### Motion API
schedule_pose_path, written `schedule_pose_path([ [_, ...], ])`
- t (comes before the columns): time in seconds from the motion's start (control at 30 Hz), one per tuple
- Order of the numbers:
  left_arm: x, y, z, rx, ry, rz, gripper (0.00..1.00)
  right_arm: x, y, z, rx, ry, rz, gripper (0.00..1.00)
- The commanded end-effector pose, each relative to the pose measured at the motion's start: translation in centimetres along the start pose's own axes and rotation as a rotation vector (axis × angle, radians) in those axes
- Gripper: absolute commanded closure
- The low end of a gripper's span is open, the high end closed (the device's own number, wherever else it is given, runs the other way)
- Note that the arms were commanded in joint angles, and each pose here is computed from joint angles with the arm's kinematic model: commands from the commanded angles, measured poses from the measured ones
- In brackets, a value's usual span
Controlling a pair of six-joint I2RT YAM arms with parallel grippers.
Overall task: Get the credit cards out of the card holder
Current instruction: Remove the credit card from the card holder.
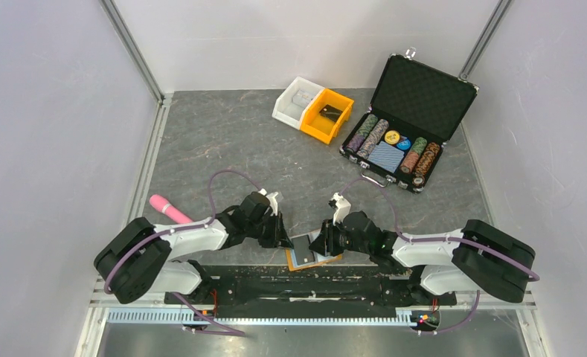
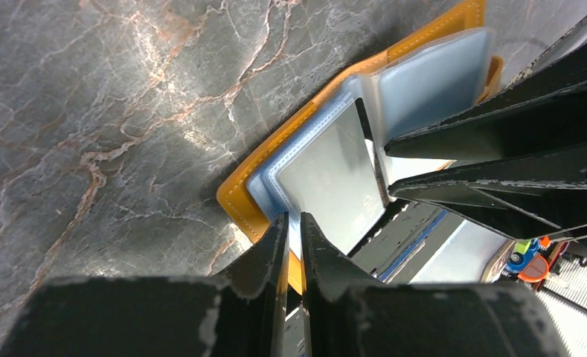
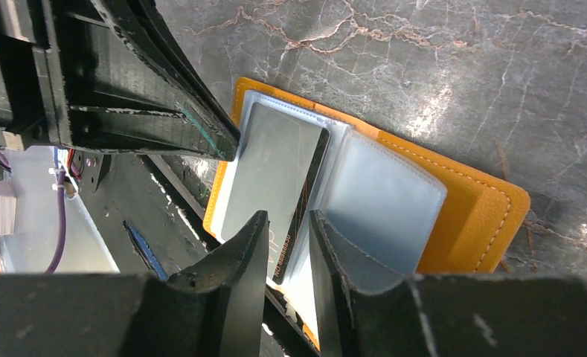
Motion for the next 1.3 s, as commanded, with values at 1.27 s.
schedule_pose_path([
  [1.27,1.0,0.6,0.7,-0.043,0.012,0.017,0.9,-0.1,-0.1,0.4,0.158,-0.118,-0.025,0.72],
])
Point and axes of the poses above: each gripper's point midway between its finger pads, its own x axis out along the fingers, its own z axis along the line the jaws close on, y = z × x, the point moved 1 cm from there along -x, back along the fingers, and after that the axes turned 10 degrees about -x, right-handed, at the moved point
